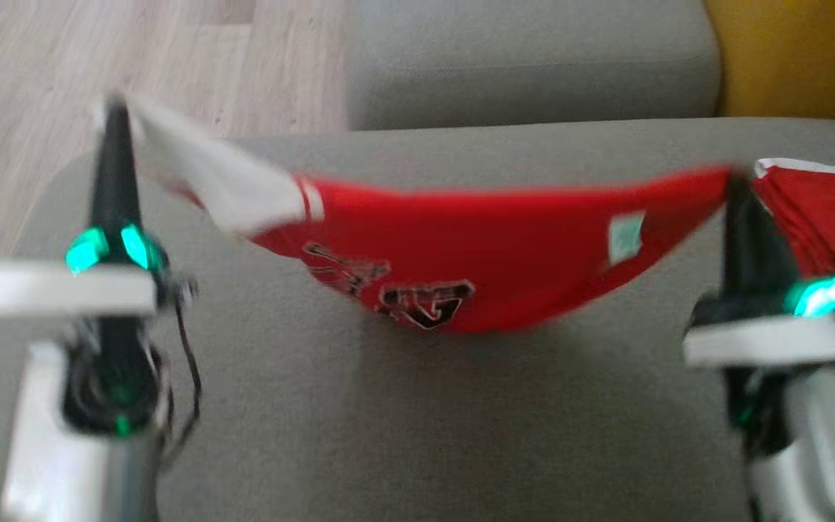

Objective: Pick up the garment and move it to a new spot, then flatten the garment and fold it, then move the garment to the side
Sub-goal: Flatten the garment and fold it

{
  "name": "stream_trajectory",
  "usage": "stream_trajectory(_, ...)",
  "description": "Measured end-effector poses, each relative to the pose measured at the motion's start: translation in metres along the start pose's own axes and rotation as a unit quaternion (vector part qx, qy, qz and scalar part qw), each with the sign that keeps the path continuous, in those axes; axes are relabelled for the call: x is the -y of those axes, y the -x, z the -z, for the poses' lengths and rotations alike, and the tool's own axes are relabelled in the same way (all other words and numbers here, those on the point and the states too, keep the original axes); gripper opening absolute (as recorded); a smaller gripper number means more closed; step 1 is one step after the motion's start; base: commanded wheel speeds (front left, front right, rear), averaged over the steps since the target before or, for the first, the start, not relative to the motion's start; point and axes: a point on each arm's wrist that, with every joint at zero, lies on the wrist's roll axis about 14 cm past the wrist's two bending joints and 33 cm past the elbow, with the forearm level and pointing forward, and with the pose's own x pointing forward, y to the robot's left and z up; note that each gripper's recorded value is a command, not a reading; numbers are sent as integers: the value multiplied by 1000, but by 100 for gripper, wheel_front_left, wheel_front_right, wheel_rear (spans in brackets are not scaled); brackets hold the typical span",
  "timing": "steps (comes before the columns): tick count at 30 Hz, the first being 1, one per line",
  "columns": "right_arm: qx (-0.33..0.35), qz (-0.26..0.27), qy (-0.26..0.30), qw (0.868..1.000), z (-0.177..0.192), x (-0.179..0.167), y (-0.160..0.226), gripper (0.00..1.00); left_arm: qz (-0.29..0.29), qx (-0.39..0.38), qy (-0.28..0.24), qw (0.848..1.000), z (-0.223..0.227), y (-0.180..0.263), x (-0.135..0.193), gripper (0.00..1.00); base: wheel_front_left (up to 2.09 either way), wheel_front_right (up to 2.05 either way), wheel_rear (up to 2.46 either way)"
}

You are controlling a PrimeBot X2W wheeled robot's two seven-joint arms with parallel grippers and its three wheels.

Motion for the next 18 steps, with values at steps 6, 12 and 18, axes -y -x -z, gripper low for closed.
stream_trajectory(6, 139, -42, 55, 988, -133, -9, -38, 0, 147, -2, 54, 988, -34, -60, 123, 0, 0, 0, 0)
stream_trajectory(12, 121, -54, 65, 989, -160, -6, -102, 0, 174, -56, 31, 983, -17, -128, 165, 0, 0, 0, 0)
stream_trajectory(18, 68, -34, 85, 993, -131, 22, -176, 0, 137, -51, -41, 988, 6, -202, 123, 0, 0, 0, 0)
